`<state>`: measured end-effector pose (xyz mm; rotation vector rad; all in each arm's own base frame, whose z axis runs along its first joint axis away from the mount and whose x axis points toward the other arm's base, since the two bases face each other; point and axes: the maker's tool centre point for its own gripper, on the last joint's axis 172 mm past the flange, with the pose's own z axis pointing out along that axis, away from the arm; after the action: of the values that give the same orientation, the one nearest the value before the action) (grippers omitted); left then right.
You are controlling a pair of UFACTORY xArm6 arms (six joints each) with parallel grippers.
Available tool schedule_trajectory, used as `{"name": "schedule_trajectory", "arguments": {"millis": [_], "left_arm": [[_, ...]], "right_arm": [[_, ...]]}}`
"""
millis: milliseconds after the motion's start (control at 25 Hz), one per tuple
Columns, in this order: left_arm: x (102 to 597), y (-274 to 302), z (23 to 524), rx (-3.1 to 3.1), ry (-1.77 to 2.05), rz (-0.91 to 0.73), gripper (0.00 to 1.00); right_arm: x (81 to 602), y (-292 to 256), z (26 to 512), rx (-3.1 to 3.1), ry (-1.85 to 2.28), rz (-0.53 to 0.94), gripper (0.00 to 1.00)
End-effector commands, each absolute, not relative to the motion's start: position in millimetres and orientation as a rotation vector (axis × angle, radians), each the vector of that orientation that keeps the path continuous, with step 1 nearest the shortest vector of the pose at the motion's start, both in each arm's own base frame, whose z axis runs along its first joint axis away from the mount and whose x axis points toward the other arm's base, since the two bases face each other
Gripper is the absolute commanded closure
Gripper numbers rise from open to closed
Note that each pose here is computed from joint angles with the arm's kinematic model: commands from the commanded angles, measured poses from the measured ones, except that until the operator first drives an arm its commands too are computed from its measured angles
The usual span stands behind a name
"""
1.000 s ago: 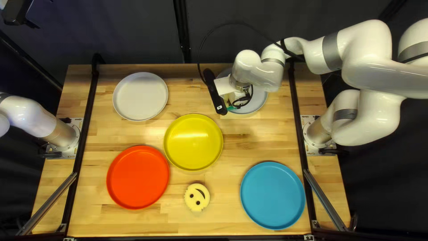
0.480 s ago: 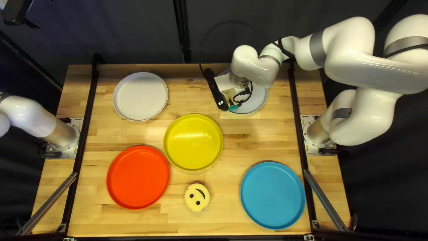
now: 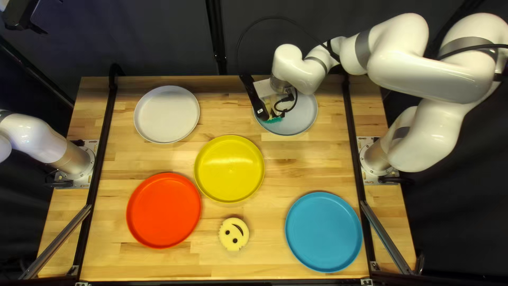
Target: Pick up sponge and scrub the plate
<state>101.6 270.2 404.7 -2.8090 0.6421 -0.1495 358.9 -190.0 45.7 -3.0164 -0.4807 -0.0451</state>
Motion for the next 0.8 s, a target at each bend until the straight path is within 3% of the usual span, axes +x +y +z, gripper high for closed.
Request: {"name": "schedule_trajectory", "arguments": {"millis": [40, 240, 800], "left_arm": [[101.6, 270.2, 404.7, -2.809, 0.642, -0.149, 0.0], [101.6, 270.2, 404.7, -2.809, 0.642, -0.149, 0.0], [101.6, 270.2, 404.7, -2.809, 0.642, -0.149, 0.0]], "right_arm": [[356.3, -202.9, 46.4, -3.018, -0.467, -0.032, 1.0], [354.1, -203.0, 52.1, -3.022, -0.456, -0.025, 1.0], [335.3, -130.7, 69.3, -3.005, -0.482, -0.028, 1.0]]}}
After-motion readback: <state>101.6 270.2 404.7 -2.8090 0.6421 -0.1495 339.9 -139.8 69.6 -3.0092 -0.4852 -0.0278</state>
